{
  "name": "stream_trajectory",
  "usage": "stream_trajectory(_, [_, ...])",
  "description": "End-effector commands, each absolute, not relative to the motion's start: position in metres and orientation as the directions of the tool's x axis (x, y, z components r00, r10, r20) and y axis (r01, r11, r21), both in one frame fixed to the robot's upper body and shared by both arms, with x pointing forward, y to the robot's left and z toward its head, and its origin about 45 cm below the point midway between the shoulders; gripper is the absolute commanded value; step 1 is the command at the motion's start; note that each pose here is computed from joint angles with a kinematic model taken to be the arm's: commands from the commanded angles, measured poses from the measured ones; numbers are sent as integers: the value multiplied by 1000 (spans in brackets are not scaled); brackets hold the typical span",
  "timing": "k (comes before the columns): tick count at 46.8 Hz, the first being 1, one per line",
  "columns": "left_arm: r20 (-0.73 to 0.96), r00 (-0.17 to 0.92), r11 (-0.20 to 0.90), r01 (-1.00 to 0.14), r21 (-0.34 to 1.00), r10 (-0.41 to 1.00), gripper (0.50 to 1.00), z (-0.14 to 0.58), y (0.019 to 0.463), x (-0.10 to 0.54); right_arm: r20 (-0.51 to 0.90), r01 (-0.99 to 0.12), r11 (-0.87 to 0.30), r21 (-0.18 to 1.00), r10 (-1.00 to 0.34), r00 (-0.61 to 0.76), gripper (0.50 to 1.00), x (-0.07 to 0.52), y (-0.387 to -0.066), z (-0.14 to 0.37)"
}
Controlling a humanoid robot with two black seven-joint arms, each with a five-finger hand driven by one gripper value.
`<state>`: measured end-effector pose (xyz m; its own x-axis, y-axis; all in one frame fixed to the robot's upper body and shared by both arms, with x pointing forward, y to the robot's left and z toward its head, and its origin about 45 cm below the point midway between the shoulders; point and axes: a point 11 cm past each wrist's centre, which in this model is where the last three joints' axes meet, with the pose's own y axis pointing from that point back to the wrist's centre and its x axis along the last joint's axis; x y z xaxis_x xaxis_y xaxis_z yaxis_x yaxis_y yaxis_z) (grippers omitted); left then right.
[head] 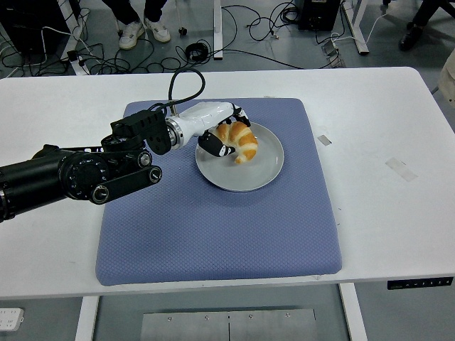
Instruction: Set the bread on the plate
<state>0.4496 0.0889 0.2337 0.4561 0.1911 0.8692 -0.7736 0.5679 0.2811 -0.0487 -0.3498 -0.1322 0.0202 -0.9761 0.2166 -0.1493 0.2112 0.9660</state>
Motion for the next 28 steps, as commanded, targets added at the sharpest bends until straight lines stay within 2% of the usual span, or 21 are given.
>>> stream_trajectory(1, [866,460,569,-772,283,194,731,233,89,449,216,-149,211,966,-976,20,1000,-49,-350,-132])
stream_trajectory(6, [864,464,571,-770,285,194,878,232,89,449,216,-149,211,966,-976,20,1000,-49,-350,-132])
stream_trajectory(12, [860,471,582,-762,284,197,964,234,87,445,216,-149,211,966,-976,20,1000,-49,-350,-132])
stream_trajectory(21, [850,488,610,-740,283,197,975,237,80,438,216,-149,211,966,-976,20,1000,-49,-350,-132])
stream_trajectory(28, [850,464,597,-765,242,250,974,254,88,446,216,-149,211,966,-976,20,1000,-49,-350,-132])
